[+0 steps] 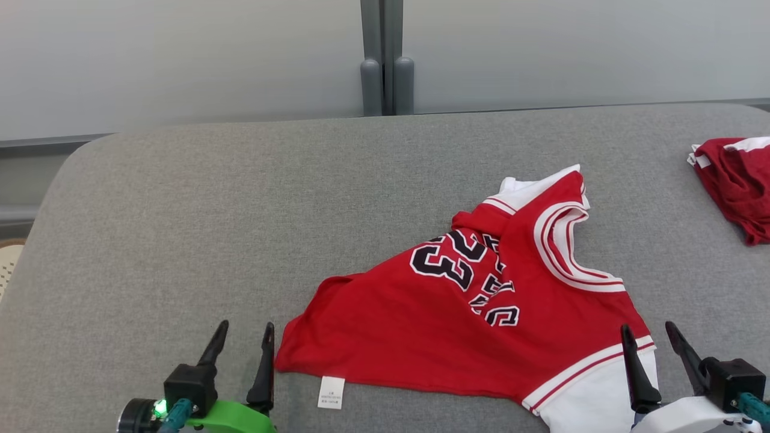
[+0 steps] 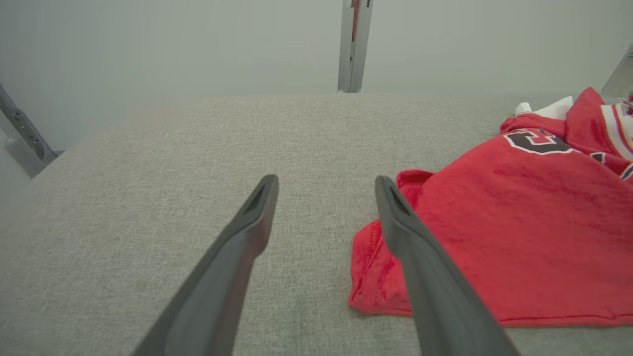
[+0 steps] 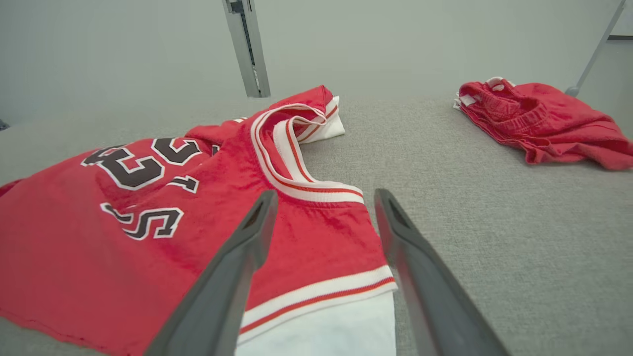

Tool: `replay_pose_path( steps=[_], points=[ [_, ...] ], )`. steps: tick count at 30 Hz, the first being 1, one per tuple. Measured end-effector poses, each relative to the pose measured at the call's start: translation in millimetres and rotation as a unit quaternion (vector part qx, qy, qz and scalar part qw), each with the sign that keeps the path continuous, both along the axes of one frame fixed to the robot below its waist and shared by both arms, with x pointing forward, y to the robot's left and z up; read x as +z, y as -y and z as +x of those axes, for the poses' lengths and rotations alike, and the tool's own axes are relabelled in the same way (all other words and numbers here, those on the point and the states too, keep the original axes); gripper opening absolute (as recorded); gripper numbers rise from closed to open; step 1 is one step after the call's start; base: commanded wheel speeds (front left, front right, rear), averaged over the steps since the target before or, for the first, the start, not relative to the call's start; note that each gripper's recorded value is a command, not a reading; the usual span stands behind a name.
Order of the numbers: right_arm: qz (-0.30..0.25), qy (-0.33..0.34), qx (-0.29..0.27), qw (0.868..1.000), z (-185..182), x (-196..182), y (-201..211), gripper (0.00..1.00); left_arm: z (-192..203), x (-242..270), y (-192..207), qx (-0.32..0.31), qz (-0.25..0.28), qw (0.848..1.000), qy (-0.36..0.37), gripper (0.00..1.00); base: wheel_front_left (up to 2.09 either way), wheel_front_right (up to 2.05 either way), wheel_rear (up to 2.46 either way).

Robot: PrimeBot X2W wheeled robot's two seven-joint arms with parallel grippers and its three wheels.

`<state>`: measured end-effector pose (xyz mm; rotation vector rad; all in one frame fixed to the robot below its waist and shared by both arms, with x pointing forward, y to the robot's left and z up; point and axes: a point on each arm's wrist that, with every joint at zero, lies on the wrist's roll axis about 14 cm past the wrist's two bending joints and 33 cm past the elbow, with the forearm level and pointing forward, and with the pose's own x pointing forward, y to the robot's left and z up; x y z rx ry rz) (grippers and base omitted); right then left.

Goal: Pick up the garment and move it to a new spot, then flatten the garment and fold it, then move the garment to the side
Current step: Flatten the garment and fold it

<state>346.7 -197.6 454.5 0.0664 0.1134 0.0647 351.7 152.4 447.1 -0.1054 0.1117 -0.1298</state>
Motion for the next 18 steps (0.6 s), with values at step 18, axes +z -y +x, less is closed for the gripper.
replay_pose_path(
  steps=[18],
  points=[
    [0.014,-0.160,-0.037,0.986,-46,-98,13,1.00,-8,-72,40,-0.067,-0.003,0.990,-0.124,1.00,0.00,0.00,0.00]
  ],
)
